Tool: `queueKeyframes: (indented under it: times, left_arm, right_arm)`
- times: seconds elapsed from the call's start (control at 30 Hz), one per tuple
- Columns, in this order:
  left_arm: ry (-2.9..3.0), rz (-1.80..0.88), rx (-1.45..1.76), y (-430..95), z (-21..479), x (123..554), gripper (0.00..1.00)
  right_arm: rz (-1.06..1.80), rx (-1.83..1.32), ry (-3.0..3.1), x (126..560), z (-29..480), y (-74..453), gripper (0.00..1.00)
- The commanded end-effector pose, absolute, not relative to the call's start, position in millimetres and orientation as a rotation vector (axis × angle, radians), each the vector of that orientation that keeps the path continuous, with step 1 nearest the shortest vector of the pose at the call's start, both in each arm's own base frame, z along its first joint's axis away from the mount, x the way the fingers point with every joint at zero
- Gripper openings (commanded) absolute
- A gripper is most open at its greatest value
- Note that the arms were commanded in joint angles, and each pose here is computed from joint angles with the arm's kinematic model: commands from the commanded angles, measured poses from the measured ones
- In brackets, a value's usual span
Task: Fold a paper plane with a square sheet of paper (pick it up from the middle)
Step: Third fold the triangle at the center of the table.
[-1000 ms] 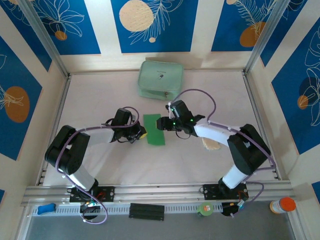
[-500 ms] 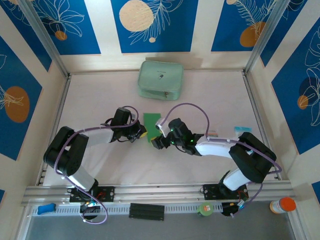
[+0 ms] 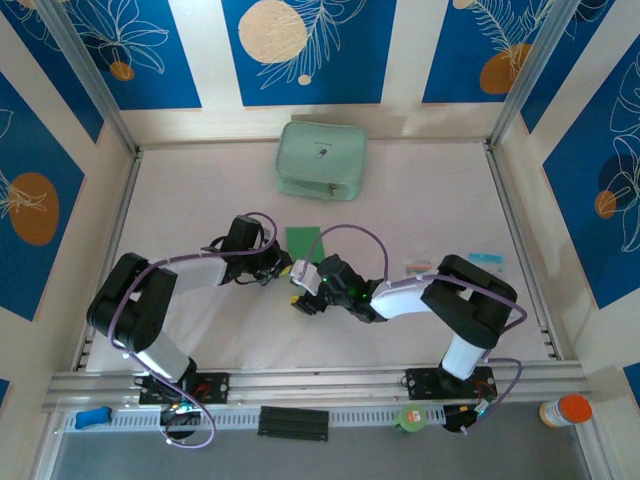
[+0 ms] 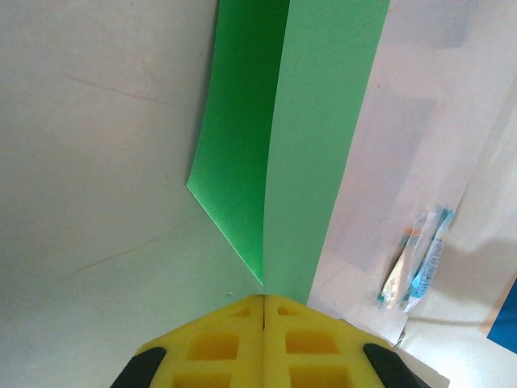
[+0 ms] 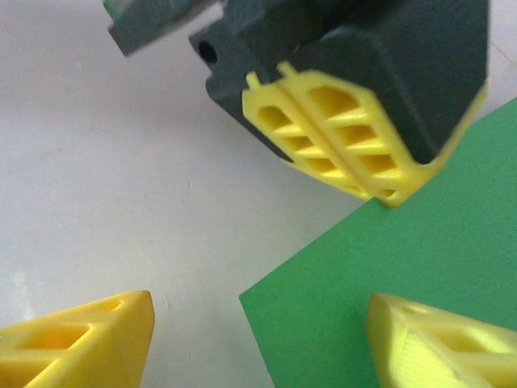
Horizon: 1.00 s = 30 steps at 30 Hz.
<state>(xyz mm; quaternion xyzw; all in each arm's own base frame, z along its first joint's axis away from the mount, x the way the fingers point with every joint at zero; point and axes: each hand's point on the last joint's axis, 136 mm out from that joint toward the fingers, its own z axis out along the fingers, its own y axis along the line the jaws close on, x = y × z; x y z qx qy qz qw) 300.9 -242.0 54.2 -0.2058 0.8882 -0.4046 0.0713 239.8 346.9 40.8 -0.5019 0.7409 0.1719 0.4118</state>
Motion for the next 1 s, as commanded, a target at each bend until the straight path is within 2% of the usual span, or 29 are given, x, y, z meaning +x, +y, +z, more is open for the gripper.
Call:
queueKeyframes:
  times: [0.0,0.4,0.5,0.57,0.67,0.77,0.87,0.97]
  left_arm:
    - [2.652,-1.249,-0.629,-242.6,66.4,304.4,0.0]
    - [2.666,-1.23,-0.633,-241.2,64.4,303.1,0.0]
    - [2.673,-1.214,-0.634,-239.6,63.0,302.1,0.0]
    - [2.679,-1.2,-0.637,-237.8,62.5,300.9,0.01]
    - [2.699,-1.142,-0.649,-230.9,59.0,297.5,0.09]
    - [2.717,-1.028,-0.636,-217.1,58.1,296.3,0.23]
    - [2.688,-0.948,-0.575,-205.6,69.1,304.2,0.3]
    - [2.64,-0.988,-0.377,-217.8,95.5,316.6,0.34]
  right_arm:
    - [0.338,-1.229,1.777,258.3,53.2,354.9,0.69]
    - [0.315,-1.216,1.763,256.3,55.3,350.4,0.48]
    - [0.315,-1.213,1.762,255.2,56.7,349.6,0.41]
    - [0.325,-1.221,1.757,252.7,56.9,350.2,0.32]
    - [0.334,-1.234,1.772,250.6,52.9,350.6,0.17]
    - [0.376,-1.244,1.802,245.7,49.1,351.5,0.09]
    - [0.477,-1.245,1.867,236.9,46.2,352.2,0.05]
    - [0.611,-1.211,1.939,229.6,47.2,352.2,0.02]
